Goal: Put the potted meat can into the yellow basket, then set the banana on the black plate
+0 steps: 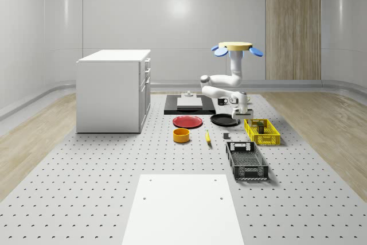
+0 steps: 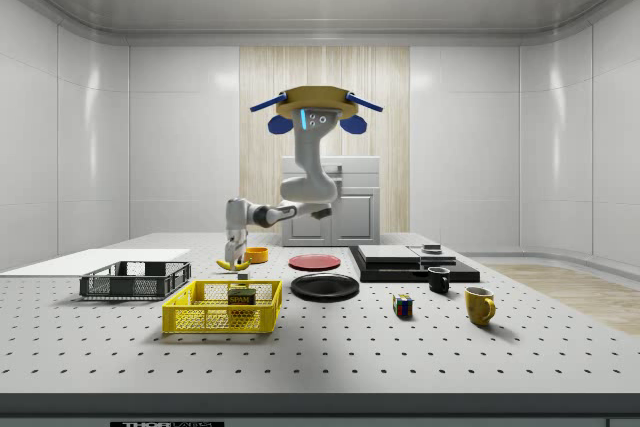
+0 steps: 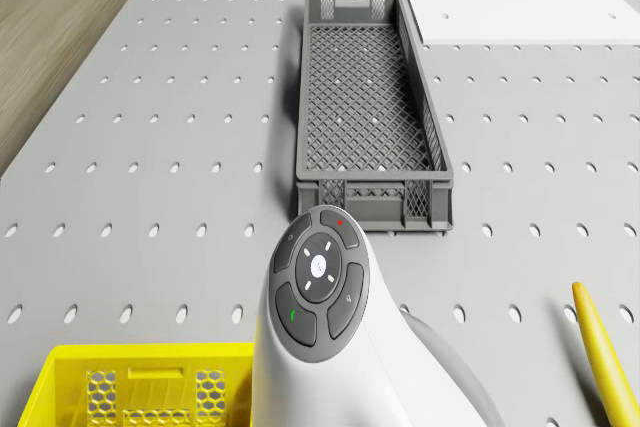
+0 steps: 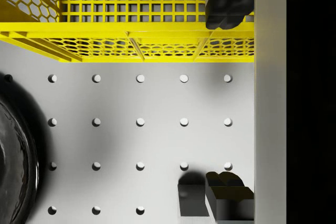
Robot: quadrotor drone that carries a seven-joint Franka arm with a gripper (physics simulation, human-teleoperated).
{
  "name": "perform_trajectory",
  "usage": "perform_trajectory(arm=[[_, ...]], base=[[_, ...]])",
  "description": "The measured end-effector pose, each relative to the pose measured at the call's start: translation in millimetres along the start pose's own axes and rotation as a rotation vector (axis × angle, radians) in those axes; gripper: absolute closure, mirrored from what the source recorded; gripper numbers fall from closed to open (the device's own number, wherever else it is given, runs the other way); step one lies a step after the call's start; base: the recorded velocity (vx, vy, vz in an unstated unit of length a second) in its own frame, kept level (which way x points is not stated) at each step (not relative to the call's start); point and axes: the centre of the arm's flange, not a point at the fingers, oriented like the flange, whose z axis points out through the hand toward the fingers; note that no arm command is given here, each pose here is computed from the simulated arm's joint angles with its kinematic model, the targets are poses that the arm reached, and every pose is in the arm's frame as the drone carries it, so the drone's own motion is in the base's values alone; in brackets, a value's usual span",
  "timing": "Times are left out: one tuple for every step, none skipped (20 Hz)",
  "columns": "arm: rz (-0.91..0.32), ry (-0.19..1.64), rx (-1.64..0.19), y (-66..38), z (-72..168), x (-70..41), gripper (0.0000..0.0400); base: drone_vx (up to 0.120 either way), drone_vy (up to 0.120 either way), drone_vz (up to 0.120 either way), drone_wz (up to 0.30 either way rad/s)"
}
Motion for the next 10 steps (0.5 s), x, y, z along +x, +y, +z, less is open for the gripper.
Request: perform_trajectory(arm=[[0.0,0.0,0.0,0.0,0.0,0.0,0.0],[0.0,0.0,0.0,0.0,0.0,0.0,0.0],[0.0,0.0,0.0,0.0,0.0,0.0,0.0],[0.0,0.0,0.0,0.0,0.0,0.0,0.0],[0.0,0.0,0.0,0.0,0.0,0.0,0.0],[0.0,0.0,0.0,0.0,0.0,0.0,0.0],[0.0,0.0,0.0,0.0,0.0,0.0,0.0],[0.0,0.0,0.0,0.0,0.0,0.0,0.0],[0.0,0.0,0.0,0.0,0.0,0.0,0.0],[0.0,0.0,0.0,0.0,0.0,0.0,0.0]], base=[[0.12,-0.12,0.0,0.0],[0.12,-0.12,0.0,0.0],[0.0,-0.12,0.0,0.0],[0.0,-0.12,0.0,0.0],[0.0,-0.12,0.0,0.0],[0.0,-0.12,0.0,0.0],[0.0,-0.12,0.0,0.0],[0.0,-0.12,0.0,0.0],[0.0,-0.12,0.0,0.0],[0.0,-0.12,0.0,0.0]])
